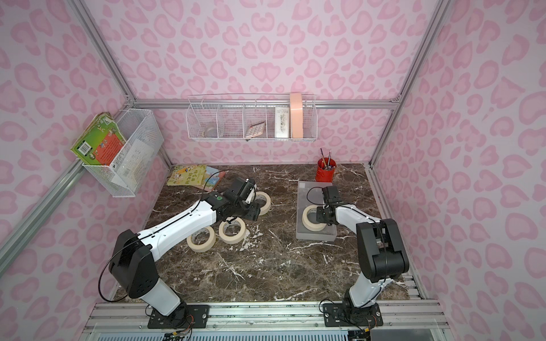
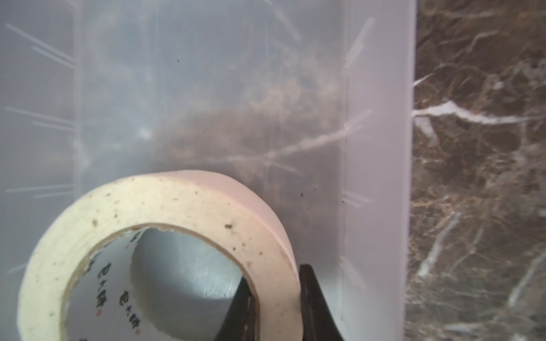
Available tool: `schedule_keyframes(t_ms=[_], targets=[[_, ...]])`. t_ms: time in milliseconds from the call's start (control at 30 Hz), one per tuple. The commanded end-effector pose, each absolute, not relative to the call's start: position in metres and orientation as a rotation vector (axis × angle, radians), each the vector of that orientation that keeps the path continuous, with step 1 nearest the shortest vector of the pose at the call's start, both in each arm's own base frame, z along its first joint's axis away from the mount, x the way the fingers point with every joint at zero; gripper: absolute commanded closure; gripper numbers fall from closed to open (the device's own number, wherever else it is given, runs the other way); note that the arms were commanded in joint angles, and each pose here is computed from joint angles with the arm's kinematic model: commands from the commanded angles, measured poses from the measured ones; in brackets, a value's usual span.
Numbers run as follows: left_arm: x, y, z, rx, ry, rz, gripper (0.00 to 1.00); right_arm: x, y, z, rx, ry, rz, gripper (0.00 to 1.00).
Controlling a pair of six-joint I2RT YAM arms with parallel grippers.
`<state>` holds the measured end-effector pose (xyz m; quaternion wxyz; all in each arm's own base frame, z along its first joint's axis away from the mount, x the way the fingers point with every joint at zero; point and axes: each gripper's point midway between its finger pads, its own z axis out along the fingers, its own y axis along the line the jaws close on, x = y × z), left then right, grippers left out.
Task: Take out the art tape in the storage box
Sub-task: Pick up the art tape from the storage box.
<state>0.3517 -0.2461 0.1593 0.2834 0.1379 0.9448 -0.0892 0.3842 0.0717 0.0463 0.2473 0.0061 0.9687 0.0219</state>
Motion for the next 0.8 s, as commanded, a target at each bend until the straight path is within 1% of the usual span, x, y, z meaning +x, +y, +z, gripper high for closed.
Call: schedule_keyframes(t_ms=[0, 67, 167, 267, 300, 333, 433, 600, 767], targets=[[0.351, -0.252, 0.16, 0.364, 2.532, -0.261, 0.25, 0.391, 0.073, 0.068, 0.005, 2.588, 0.023, 0.96], [0.352, -0.261, 0.164, 0.378, 2.523, -0.288, 0.25, 0.393, 0.077, 0.083, -0.022, 2.562, -0.001, 1.0], [0.351, -0.281, 0.173, 0.411, 2.499, -0.357, 0.25, 0.393, 0.092, 0.107, -0.089, 2.523, -0.038, 1.0], [0.346, -0.302, 0.182, 0.451, 2.473, -0.426, 0.24, 0.389, 0.119, 0.124, -0.17, 2.493, -0.024, 1.0], [0.344, -0.308, 0.18, 0.464, 2.474, -0.444, 0.24, 0.386, 0.131, 0.128, -0.196, 2.487, -0.011, 1.0], [0.346, -0.318, 0.195, 0.478, 2.438, -0.487, 0.24, 0.384, 0.14, 0.131, -0.218, 2.481, -0.001, 1.0], [0.344, -0.335, 0.199, 0.508, 2.418, -0.558, 0.24, 0.38, 0.165, 0.138, -0.268, 2.468, 0.041, 1.0], [0.351, -0.346, 0.187, 0.521, 2.427, -0.54, 0.24, 0.372, 0.198, 0.147, -0.322, 2.446, 0.126, 1.0], [0.363, -0.346, 0.168, 0.524, 2.446, -0.451, 0.25, 0.365, 0.212, 0.153, -0.343, 2.436, 0.177, 1.0]])
